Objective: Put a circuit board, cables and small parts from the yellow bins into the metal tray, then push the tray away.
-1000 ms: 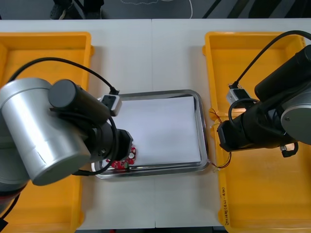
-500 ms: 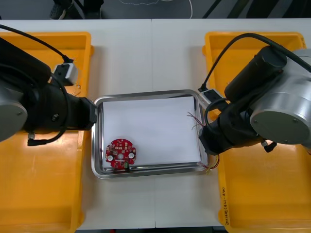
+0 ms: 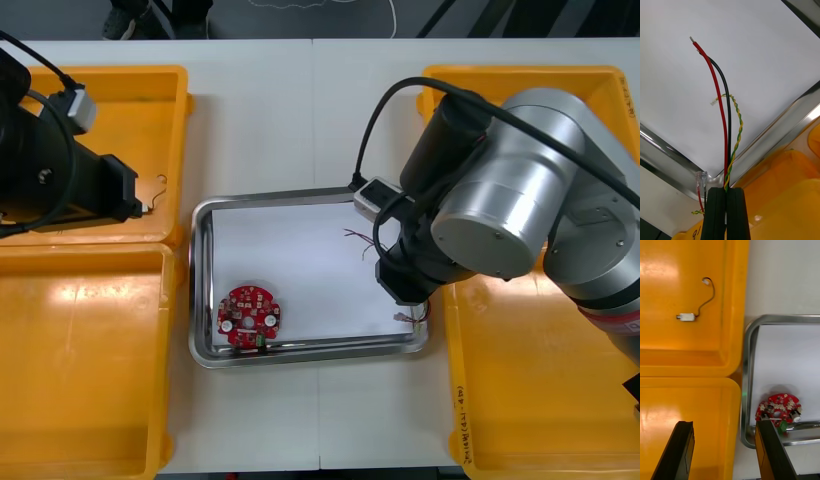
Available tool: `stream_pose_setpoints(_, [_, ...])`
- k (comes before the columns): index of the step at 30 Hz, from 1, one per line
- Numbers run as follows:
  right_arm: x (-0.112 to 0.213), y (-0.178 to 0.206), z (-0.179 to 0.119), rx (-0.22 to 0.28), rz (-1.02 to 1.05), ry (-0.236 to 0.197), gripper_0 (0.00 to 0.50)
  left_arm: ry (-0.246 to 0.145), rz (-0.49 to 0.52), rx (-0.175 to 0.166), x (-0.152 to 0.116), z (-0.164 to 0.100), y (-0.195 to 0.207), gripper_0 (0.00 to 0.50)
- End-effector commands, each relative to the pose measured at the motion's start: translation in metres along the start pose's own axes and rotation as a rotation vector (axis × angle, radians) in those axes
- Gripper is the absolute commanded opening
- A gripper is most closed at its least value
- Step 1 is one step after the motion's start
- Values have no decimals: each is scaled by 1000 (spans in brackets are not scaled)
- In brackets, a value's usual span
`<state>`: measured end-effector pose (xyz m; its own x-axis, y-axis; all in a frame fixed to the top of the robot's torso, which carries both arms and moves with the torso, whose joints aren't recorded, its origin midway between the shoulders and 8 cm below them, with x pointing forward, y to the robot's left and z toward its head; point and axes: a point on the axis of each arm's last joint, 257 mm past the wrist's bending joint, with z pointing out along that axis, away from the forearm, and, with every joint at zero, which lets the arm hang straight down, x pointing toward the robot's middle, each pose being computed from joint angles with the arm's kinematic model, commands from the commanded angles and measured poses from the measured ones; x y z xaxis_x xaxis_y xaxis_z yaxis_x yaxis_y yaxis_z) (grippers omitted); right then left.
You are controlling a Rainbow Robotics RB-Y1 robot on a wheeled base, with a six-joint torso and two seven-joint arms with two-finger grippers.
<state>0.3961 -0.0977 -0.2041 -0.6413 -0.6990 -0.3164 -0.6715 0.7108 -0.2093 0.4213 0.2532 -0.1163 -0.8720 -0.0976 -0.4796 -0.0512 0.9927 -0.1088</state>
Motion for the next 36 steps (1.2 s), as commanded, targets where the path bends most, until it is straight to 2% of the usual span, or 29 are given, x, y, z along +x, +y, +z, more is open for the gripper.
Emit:
stream_pose_setpoints(1, [-19,9,-5,43,-171,-24,0,-45,-22,-59,-33,-21,31,472])
stream_pose_setpoints(4, [-21,11,-3,52,-235,-25,0,-31,-26,-75,-42,-21,46,471])
stream_pose_setpoints(8, [-28,17,2,34,-320,-34,0,-9,-72,-93,-50,-20,65,474])
stream_pose_setpoints(16, [-46,29,15,33,-471,-77,0,36,-131,-128,-61,-18,99,474])
stream_pose_setpoints(23, [-50,51,31,58,-592,-95,0,13,-135,-121,-80,-13,113,499])
stream_pose_setpoints(30, [-50,65,50,59,-676,-97,0,14,-98,-99,-93,-2,128,500])
stream_pose_setpoints(36, [-54,63,59,78,-782,-97,0,12,-67,-101,-102,11,144,500])
